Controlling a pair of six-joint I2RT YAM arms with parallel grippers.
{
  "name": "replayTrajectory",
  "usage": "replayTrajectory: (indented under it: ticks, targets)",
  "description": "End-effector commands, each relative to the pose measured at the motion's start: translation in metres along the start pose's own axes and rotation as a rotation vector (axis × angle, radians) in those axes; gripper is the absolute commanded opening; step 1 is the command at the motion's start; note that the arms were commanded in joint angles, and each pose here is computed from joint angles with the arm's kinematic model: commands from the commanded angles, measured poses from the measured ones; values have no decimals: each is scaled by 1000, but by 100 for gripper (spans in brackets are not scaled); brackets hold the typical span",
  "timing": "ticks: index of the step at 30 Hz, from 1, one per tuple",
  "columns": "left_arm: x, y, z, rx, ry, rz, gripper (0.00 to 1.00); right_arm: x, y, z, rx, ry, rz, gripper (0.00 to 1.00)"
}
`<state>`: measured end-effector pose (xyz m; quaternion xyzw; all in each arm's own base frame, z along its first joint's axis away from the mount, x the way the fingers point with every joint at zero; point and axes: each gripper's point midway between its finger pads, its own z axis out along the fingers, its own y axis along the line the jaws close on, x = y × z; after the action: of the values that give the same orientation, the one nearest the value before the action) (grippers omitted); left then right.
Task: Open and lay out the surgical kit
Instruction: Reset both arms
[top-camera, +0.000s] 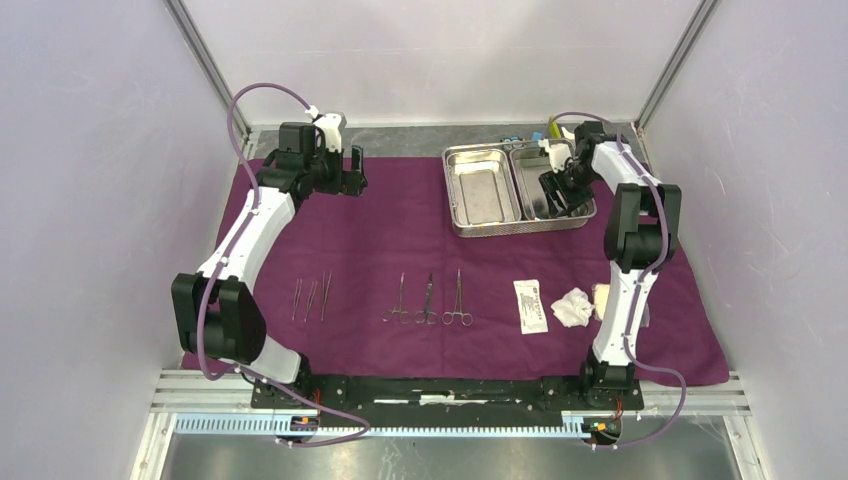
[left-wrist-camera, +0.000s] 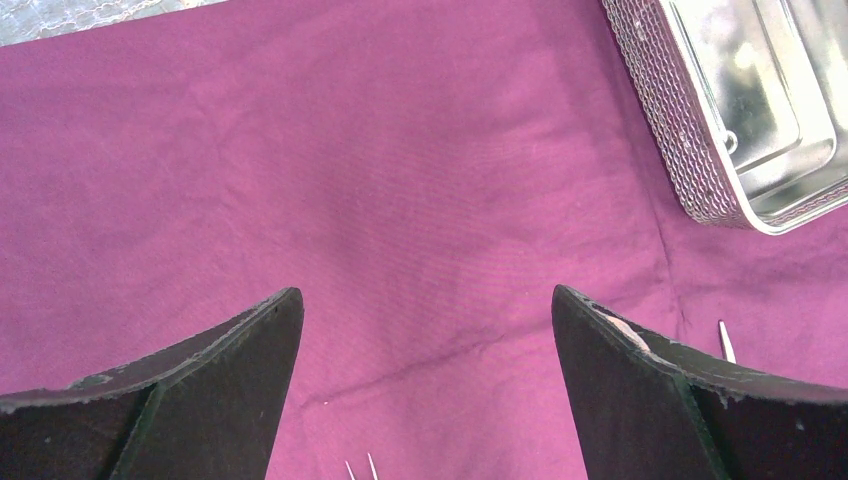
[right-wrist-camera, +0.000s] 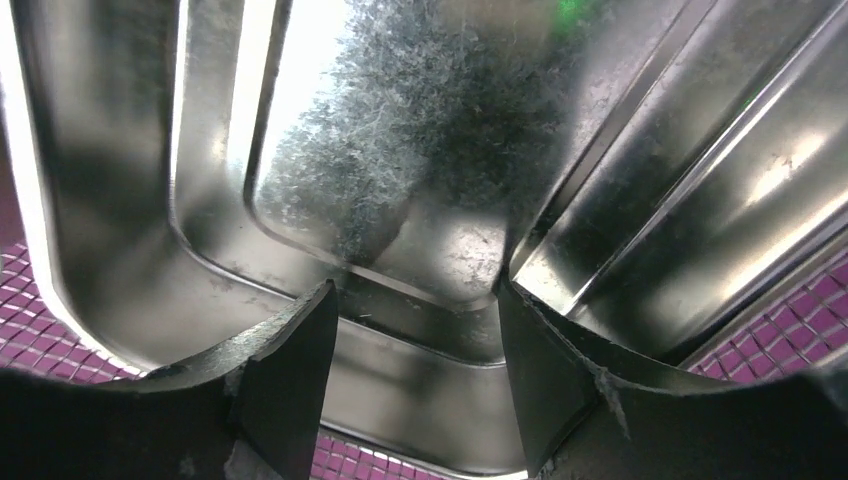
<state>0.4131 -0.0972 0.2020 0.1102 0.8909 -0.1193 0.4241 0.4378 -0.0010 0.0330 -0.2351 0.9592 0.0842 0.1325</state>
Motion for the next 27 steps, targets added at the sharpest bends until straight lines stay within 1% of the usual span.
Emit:
replayTrajectory:
  ticks: [1,9,13,18,24,27]
  targets:
    - [-22,-6,-16,15,-79,-20,100,8,-6,11,10,31,-1,65]
    - [-23,-6,-15,19,-78,-26,100,28,-1,29,31,92,-47,58]
    - [-23,-6,-14,19,-76,-27,100,27,4,38,48,79,-60,55]
    - [-23,-6,-15,16,-78,-27,100,13,9,39,61,-28,-56,54]
    - [-21,-6,-14,16,-75,-28,100,-18,19,24,54,-238,-55,54]
    - [-22,-6,-14,18,-76,-28,100,-27,19,22,67,-304,-56,54]
